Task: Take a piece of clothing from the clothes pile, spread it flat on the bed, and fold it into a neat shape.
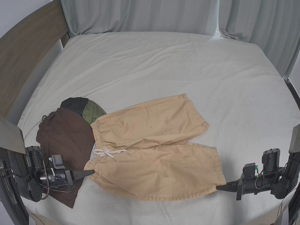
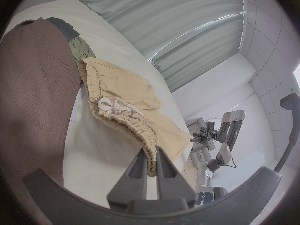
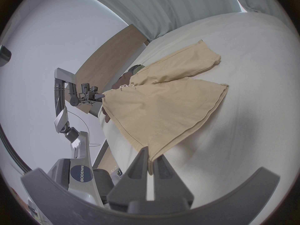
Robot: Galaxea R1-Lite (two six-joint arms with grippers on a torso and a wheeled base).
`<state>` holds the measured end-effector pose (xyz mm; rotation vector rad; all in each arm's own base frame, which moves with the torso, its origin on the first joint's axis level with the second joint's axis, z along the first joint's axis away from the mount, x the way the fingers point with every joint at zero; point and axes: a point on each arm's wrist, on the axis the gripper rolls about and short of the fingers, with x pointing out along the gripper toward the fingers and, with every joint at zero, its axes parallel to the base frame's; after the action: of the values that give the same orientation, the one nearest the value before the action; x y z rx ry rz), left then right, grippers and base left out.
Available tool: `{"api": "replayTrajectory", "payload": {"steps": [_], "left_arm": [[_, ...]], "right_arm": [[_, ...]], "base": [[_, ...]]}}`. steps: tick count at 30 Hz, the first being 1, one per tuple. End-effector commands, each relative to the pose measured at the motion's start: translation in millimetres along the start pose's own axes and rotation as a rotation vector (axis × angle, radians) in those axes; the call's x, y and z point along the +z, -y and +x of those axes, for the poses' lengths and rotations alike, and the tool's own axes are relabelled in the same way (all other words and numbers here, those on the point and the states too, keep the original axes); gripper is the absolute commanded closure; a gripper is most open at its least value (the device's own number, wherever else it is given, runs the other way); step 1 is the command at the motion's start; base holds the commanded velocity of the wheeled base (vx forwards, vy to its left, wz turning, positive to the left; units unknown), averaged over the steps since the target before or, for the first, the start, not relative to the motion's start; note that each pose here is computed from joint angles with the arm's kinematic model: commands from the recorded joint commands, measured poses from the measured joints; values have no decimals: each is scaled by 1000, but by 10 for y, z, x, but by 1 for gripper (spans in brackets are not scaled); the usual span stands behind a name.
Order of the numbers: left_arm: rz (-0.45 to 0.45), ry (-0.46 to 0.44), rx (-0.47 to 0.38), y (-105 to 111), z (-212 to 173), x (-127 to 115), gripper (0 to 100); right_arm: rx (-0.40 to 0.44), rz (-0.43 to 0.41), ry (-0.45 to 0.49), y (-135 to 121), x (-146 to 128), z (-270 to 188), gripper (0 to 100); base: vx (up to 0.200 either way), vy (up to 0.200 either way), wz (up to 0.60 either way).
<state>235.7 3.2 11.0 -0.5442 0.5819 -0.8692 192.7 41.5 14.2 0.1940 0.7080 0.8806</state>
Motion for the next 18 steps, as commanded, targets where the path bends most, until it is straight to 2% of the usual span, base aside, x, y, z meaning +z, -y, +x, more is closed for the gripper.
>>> {"api": "replayTrajectory", "payload": {"steps": [1,10,18], "left_arm": [[-2,3,6,-8,-13,-1,100],[-2,5,12,-9,-21,-6,100],[-3,1,6,-5,-24,-13,100]], "right_arm": [[1,-16,-4,-54,-12,-52,100],[14,-33,-73,-108,-90,-94,100],[26,-50,-53,-114,-57,-103,100]], "base": [[0,0,0],[0,0,0],[0,0,0]]}}
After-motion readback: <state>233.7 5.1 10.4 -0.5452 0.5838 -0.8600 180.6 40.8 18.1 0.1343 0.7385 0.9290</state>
